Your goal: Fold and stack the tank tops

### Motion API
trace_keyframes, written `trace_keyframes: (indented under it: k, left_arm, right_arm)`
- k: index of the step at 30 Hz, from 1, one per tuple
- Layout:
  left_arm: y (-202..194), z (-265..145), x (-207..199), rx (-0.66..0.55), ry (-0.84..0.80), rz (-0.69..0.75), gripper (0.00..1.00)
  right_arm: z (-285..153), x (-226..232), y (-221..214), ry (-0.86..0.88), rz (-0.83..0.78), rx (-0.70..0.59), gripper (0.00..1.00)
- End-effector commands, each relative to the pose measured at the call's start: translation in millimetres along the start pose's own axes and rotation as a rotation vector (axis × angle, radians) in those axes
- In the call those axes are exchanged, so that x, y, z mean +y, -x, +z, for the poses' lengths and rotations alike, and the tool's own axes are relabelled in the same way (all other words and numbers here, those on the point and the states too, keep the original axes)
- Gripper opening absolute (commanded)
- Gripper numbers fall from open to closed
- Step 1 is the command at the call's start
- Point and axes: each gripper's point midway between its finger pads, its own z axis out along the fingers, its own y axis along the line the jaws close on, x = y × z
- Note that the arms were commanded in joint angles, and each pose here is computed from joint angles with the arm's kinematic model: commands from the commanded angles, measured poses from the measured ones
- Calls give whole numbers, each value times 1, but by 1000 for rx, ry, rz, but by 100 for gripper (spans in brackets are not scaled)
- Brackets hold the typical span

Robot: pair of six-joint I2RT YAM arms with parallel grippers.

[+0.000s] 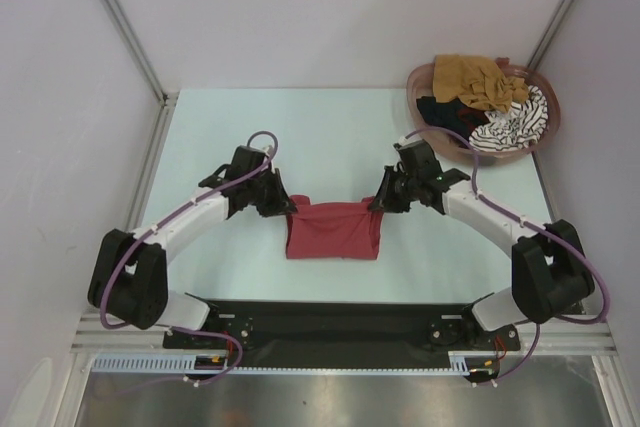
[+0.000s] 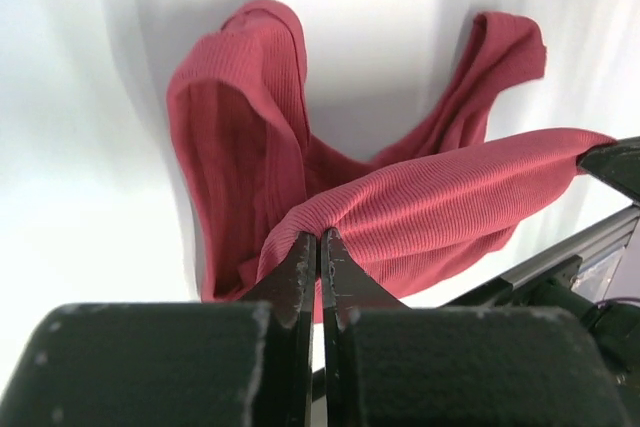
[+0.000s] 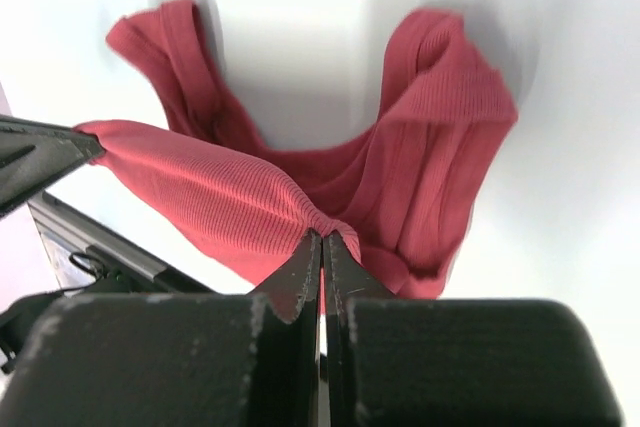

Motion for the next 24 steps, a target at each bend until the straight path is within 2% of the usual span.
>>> trace_keyframes:
  k: [1, 12, 15, 17, 18, 19, 21, 22, 24]
  left_arm:
    - [32, 5, -10, -74, -19, 37, 2]
    - [55, 40, 1, -71, 40, 12, 2]
    - [58, 43, 0, -74, 42, 14, 12]
    - [60, 41, -2, -81, 36, 20, 22]
    - [61, 39, -1, -86, 46, 21, 33]
    - [65, 34, -4, -102, 41, 26, 51]
    - [68, 21, -9, -130, 39, 42, 65]
    - [71, 17, -8, -148, 49, 47, 76]
    - [74, -1, -12, -179, 56, 65, 83]
  right_arm:
    - [4, 10, 33, 31, -36, -69, 1]
    - [46, -5, 65, 9, 4, -76, 5]
    - [50, -6, 70, 5, 9, -81, 11]
    - [47, -5, 74, 6, 9, -94, 22]
    - [46, -3, 74, 12, 5, -100, 28]
    - [44, -3, 76, 11, 3, -108, 42]
    - [35, 1, 76, 17, -6, -122, 47]
    - [31, 1, 76, 13, -10, -130, 52]
    - [20, 3, 72, 21, -25, -140, 60]
